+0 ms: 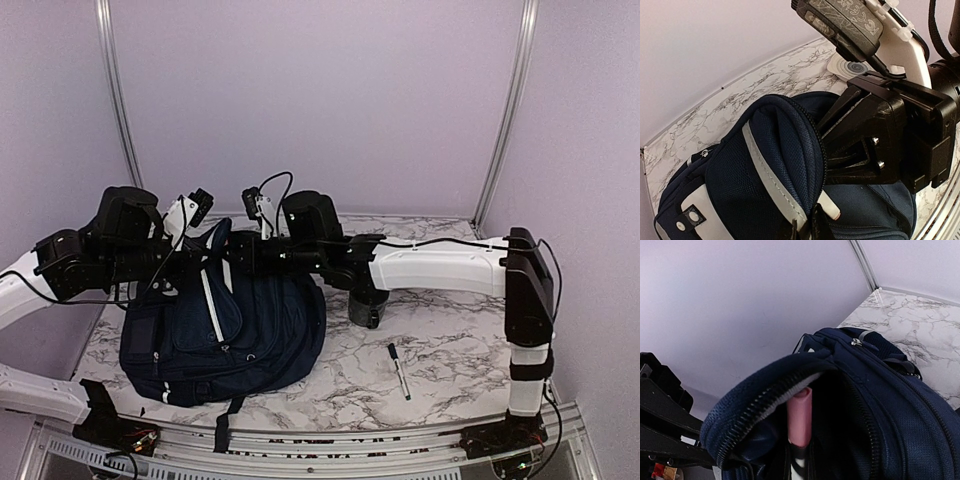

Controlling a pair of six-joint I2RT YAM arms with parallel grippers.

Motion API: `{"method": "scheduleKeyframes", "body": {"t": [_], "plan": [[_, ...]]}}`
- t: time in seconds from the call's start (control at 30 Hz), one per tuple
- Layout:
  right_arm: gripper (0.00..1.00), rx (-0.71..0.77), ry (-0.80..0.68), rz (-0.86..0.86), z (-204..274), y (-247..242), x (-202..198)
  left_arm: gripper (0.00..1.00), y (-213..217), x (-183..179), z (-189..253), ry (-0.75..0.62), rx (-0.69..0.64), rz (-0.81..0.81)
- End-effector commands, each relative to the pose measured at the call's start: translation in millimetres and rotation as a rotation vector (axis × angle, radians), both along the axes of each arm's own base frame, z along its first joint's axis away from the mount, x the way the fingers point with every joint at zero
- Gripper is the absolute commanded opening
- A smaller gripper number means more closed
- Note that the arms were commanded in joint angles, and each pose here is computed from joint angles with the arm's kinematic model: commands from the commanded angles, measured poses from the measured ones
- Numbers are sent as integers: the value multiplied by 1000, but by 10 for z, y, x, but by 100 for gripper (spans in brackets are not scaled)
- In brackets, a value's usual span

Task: Pack the student bag
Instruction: Place the pen in the upper front pocket of the bag, then pick up the pen from the center of the board.

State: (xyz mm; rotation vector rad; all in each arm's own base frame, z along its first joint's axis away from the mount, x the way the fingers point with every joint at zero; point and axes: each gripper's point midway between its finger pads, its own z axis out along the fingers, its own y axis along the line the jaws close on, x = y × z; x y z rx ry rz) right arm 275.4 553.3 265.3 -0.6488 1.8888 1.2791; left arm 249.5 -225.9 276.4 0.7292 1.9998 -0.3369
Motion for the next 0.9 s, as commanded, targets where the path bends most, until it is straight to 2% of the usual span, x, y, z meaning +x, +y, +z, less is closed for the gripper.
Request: {"method": "scheduleKeyframes", "body": {"t": [0.0, 0.17, 0.37, 0.47, 0.63, 0.73, 0.87], "plan": [[14, -49, 56, 59, -133, 181, -214, 0, -44, 79, 729, -193, -187, 9], [31, -183, 12, 15, -157, 23, -182, 0, 18, 169, 733, -196, -181, 74], [37, -327, -103, -54, 129, -321, -114, 0, 68, 235, 574, -163, -170, 127], [42, -349, -165, -85, 375, -482, -84, 0, 72, 261, 477, -150, -150, 134], [43, -352, -176, -153, 773, -916, -87, 0, 66, 274, 338, -123, -134, 141], [44, -447, -136, -265, 668, -1386, -62, 0, 71, 276, 295, -115, -130, 146], [46, -659, 11, -427, 138, -2210, -54, 0, 83, 240, 298, -111, -141, 139]]}}
